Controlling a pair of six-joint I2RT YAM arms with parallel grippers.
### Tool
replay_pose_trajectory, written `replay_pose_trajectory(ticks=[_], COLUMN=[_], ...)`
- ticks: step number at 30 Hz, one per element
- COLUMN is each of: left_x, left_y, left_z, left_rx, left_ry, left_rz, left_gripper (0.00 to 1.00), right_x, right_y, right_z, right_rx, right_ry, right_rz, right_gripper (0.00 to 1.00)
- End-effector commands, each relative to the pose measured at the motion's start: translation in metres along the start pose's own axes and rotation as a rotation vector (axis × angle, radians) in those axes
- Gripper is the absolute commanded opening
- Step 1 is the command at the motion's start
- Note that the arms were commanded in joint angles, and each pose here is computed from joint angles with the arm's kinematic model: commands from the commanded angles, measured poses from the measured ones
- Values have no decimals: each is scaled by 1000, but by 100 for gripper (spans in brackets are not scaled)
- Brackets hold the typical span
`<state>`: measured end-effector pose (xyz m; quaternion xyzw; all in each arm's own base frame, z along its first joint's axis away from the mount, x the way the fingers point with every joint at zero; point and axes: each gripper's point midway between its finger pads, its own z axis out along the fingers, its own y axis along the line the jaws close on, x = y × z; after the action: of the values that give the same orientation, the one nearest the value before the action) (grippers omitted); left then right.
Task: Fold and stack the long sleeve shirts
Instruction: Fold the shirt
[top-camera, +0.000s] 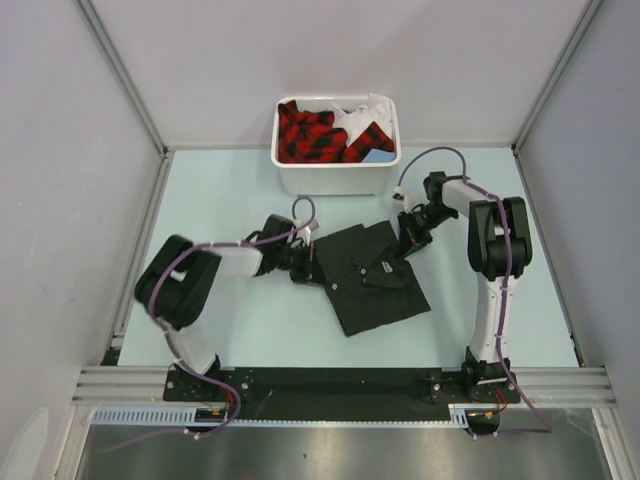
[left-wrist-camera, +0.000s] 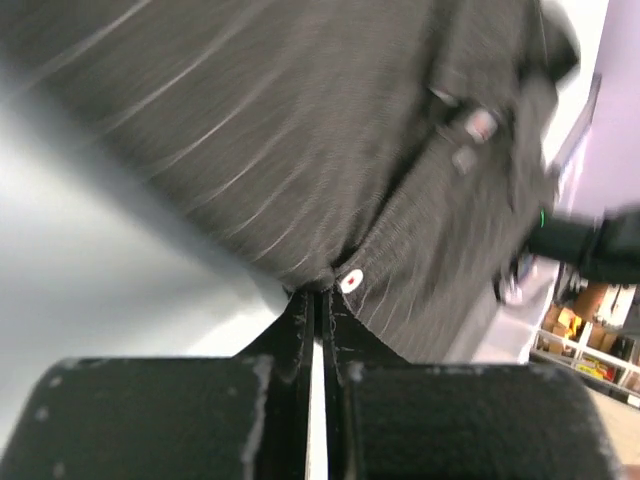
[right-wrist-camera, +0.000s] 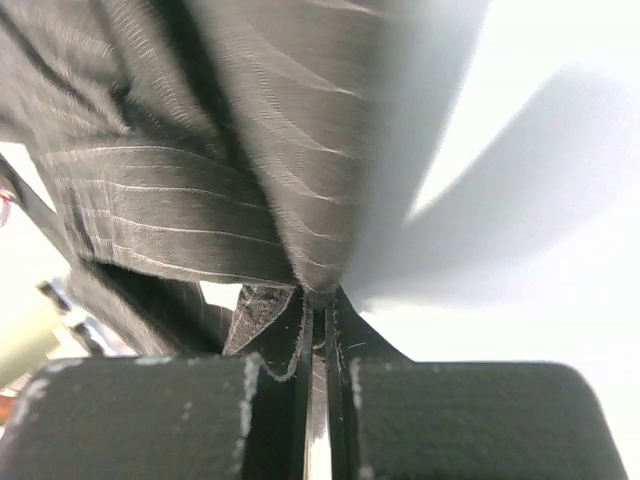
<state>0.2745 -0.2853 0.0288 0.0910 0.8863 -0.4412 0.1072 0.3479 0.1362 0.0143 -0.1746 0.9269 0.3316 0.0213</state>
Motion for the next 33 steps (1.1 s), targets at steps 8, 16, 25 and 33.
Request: replay_pose_trajectory(ticks=[8, 16, 25, 33], left_x=[87, -5, -63, -100], left_y=[-65, -25, 24, 66], left_z=[-92, -174, -193, -156], left_rx=[74, -191, -223, -211], left_ry=[3, -325, -374, -182], left_rz=[82, 90, -38, 189], left_gripper=[77, 100, 99, 61], right_x=[-40, -111, -151, -74], right_y=[81, 150, 189, 124], right_z=[72, 108, 25, -17], right_rx=[89, 115, 228, 57], right_ry=[17, -94, -230, -252], right_rz=[-636, -1070, -1114, -442], right_gripper=[0, 0, 55, 54])
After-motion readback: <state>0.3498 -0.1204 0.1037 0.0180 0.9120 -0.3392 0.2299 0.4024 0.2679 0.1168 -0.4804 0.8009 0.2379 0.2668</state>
